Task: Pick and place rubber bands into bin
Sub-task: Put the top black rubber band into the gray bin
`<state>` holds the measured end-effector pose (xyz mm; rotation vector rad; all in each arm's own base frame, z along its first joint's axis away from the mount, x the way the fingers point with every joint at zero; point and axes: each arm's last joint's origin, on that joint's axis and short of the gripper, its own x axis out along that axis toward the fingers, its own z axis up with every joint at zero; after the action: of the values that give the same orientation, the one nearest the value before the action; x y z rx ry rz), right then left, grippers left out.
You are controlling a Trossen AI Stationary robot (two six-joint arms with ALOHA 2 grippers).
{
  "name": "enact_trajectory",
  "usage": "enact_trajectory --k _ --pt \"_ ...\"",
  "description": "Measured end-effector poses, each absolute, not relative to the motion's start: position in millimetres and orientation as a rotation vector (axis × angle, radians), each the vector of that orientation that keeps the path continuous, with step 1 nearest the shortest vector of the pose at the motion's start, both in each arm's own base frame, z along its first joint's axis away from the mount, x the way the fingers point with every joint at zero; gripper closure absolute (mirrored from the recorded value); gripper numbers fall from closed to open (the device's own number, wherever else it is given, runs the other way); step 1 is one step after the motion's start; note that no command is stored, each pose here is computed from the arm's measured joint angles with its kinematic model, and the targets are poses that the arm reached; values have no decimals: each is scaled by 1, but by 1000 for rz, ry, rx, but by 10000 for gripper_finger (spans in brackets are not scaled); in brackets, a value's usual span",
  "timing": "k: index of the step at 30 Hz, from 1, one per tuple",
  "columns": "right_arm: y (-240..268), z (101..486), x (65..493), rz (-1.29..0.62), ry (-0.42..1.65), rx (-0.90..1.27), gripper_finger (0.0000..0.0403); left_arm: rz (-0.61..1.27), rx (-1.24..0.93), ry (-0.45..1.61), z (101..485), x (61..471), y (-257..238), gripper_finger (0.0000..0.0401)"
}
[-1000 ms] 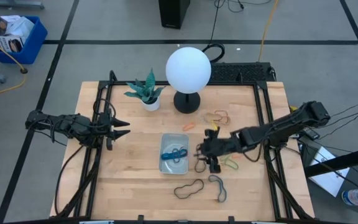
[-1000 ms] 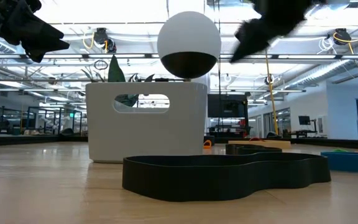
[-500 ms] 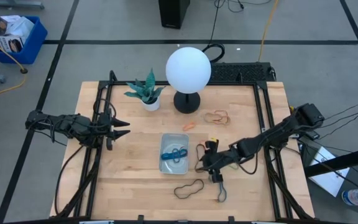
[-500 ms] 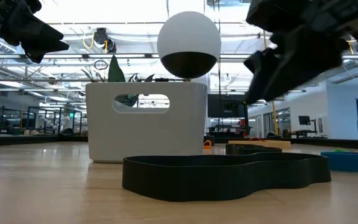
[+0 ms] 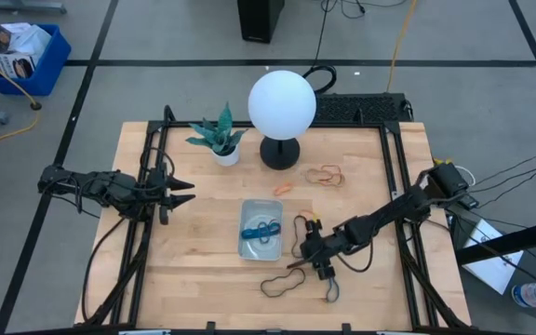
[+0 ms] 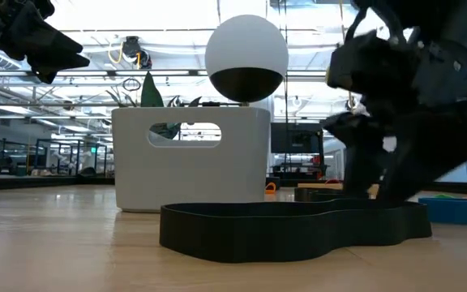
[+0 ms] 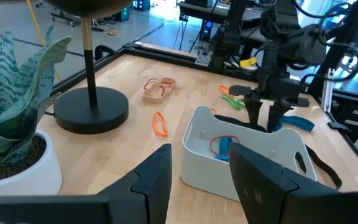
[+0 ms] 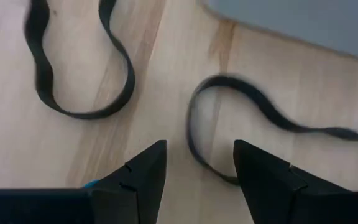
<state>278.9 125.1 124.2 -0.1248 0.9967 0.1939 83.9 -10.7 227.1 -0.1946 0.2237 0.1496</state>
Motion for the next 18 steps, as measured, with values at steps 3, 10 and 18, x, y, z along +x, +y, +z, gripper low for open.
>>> enact_trajectory --k 3,10,18 --pt "126 120 280 184 1009 -114 229 149 -195 224 227 84 -11 235" --pt "126 118 280 179 1016 -105 290 149 -195 224 227 84 -11 235" --pt "126 117 280 177 1020 -110 372 150 -195 225 227 84 -11 235"
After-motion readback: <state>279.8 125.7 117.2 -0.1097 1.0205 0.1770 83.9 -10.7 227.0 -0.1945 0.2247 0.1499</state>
